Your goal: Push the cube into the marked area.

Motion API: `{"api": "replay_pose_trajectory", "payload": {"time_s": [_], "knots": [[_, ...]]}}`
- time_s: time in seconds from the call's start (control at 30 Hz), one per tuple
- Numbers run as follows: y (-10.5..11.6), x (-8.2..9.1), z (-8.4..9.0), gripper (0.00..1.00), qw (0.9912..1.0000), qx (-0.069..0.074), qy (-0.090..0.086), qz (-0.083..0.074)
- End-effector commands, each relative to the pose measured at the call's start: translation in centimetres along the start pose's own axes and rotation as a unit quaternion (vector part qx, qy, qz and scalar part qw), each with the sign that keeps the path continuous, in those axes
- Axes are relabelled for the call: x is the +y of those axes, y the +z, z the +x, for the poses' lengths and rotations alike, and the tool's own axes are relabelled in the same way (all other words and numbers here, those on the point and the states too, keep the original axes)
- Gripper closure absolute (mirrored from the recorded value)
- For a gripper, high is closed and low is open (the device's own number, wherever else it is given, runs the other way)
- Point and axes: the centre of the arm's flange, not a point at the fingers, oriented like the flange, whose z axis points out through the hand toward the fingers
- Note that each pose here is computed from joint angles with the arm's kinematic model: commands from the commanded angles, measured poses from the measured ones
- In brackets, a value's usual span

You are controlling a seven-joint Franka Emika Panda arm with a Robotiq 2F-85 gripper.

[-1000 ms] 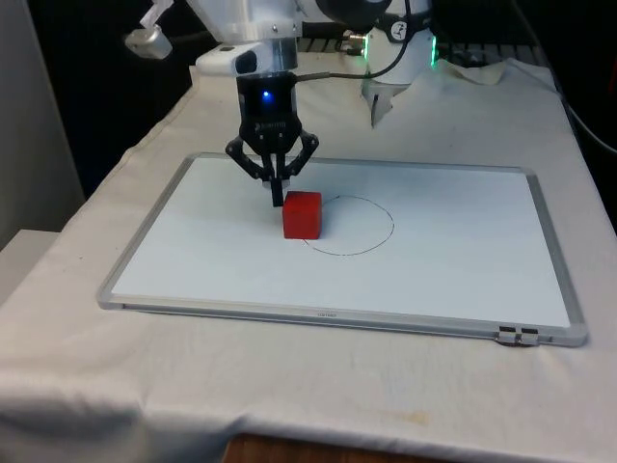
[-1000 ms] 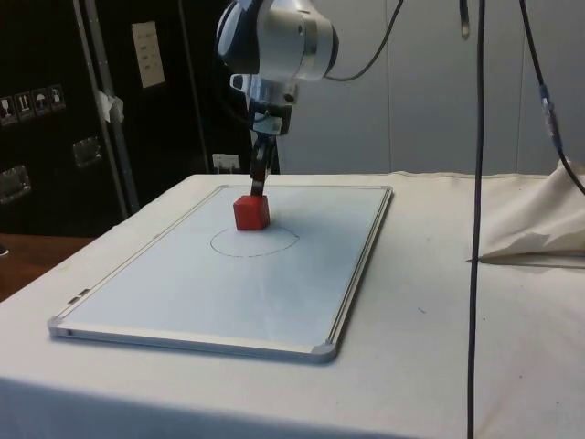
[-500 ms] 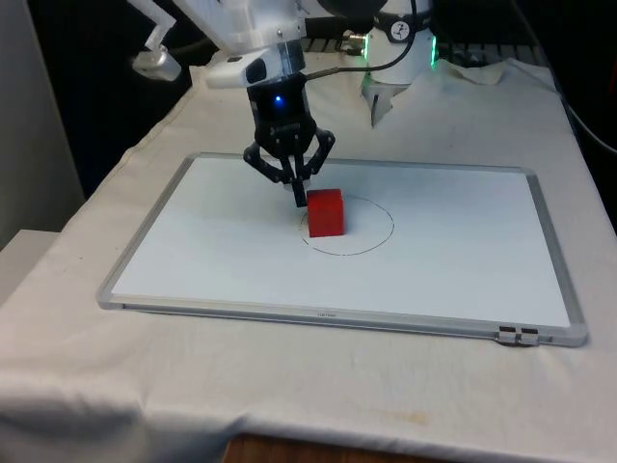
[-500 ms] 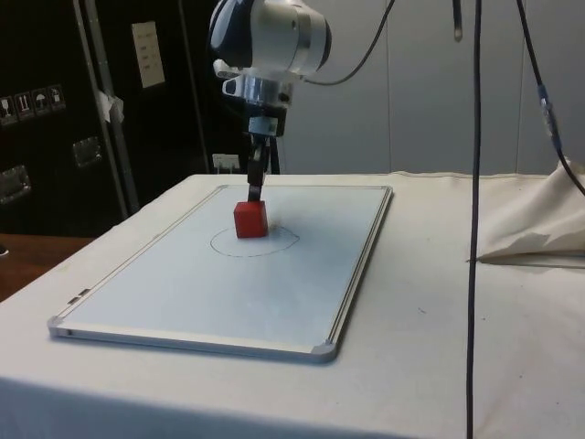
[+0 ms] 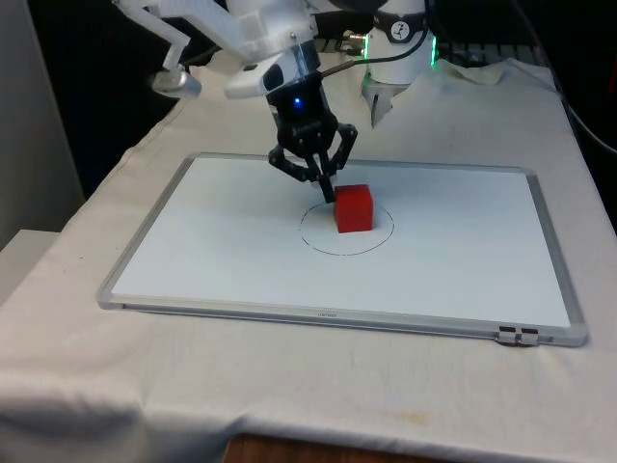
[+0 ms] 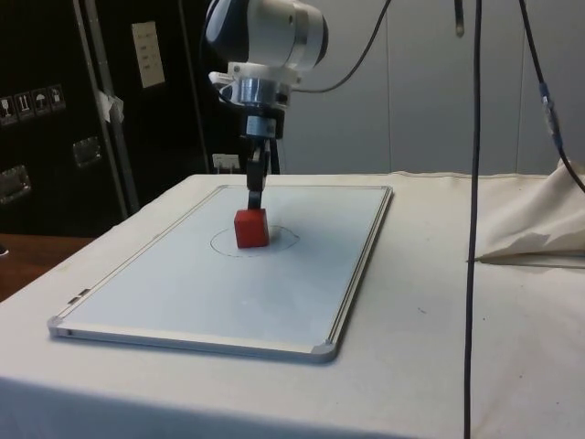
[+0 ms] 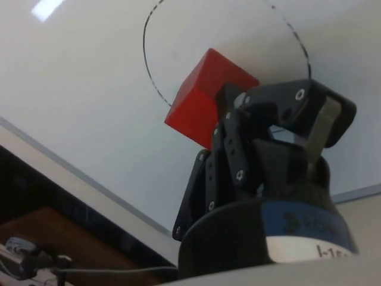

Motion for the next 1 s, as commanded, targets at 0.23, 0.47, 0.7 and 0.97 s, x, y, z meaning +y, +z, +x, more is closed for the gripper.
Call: {"api": "replay_pose_trajectory", "payload": {"time_s": [0.23,0.47,0.7,0.97], "knots": [[-1.3,-0.1,1.3,1.00,0.99996,0.001,0.009,0.001],[-3.0,0.1,2.4,1.00,0.99984,0.009,0.013,-0.009],[-5.2,-0.3,2.4,1.00,0.99976,0.017,0.013,-0.005],[-7.9,-1.3,2.2,1.00,0.99949,0.028,0.015,-0.001]]}}
